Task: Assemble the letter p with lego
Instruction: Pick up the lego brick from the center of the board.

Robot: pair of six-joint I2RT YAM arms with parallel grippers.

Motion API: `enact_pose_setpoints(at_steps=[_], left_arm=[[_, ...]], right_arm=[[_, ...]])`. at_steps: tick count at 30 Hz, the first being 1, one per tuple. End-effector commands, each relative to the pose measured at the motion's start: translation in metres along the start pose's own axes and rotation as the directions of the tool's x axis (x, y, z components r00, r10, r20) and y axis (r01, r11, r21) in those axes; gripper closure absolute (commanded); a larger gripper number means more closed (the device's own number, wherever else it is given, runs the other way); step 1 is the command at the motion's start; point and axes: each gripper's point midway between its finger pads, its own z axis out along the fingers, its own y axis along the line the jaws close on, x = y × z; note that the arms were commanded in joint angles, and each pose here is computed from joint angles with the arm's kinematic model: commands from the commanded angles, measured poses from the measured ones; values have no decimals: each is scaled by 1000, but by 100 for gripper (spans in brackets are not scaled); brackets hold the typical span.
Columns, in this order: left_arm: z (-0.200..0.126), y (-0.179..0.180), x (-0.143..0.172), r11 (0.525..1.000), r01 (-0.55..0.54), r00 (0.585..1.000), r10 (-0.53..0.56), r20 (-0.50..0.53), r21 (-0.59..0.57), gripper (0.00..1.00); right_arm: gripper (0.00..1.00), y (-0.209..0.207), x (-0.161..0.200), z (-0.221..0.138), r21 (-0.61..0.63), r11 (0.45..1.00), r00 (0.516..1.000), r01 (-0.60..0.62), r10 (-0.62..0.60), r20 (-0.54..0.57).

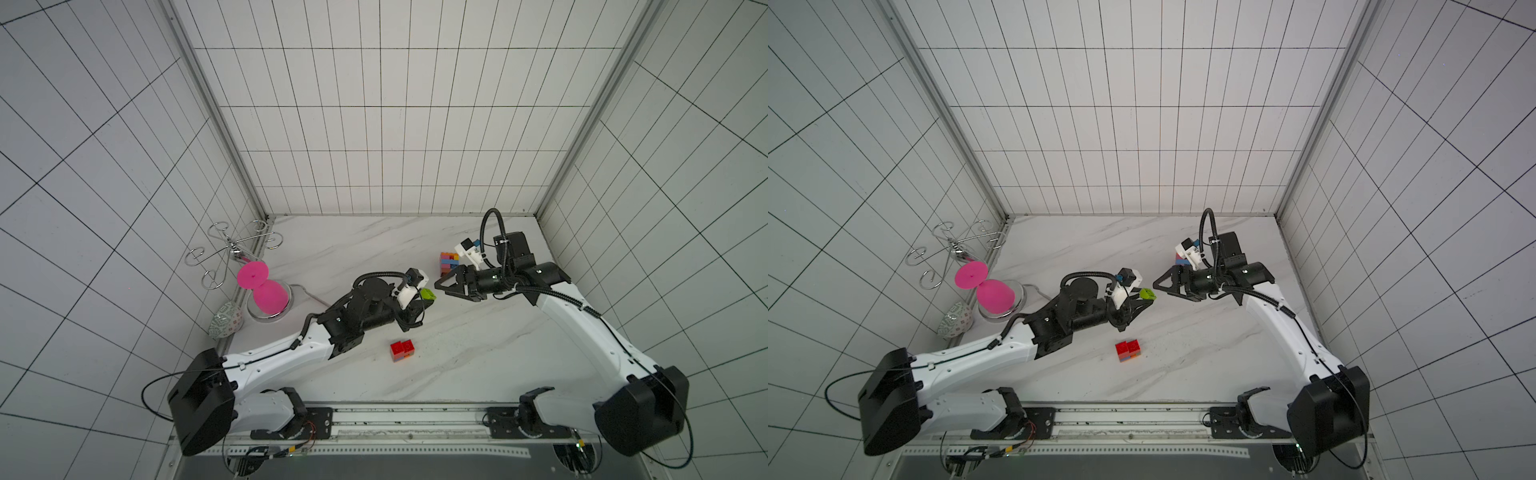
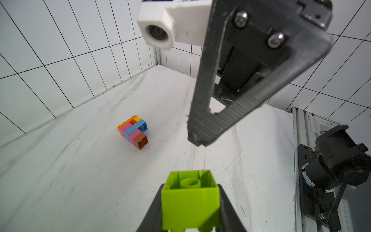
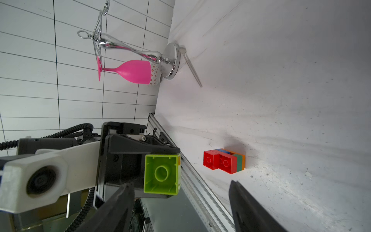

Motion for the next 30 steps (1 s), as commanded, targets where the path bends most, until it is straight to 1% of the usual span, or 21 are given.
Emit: enact_pose_setpoints(at_steps=[1,4,7,13,17,21,24,25,26,27,29,30], left_arm=[[-2,-3,-16,999,-39,999,39,35,6,77],[-1,-4,-15,999,-41,999,41,30,8,78],[-1,-5,-15,999,-42,999,42,32,13,78],[1,-6,-9,999,-48,999,48,19,14,78],[2,-7,-7,999,-49,999,49,12,16,78],[2,-8,-6,998,-54,999,53,12,19,78],[2,-8,-6,999,-51,999,51,12,15,77],[1,-7,-7,999,-46,999,46,13,8,73],[1,-5,-8,999,-37,999,37,14,-4,67],[-1,-3,-8,999,-28,999,29,15,-19,58],[-7,11,-10,995,11,1000,-10,13,-103,32],[-12,20,-9,987,38,999,-36,12,-159,26]], right_arm=[[24,19,9,7,-54,998,997,39,-43,-60],[30,19,16,18,-57,997,993,43,-49,-107],[39,16,20,27,-45,998,990,43,-49,-135],[44,14,16,33,-33,998,988,46,-50,-144],[50,11,13,36,-25,999,988,42,-45,-146],[63,9,12,40,-25,999,987,36,-39,-156],[77,8,13,41,-23,999,987,37,-40,-159],[80,7,13,41,-18,999,987,36,-38,-157],[81,6,12,40,-8,999,988,39,-40,-151],[81,4,12,40,3,999,988,42,-41,-145],[83,-2,12,38,42,998,991,48,-43,-128],[84,-5,13,38,62,997,992,53,-45,-121]])
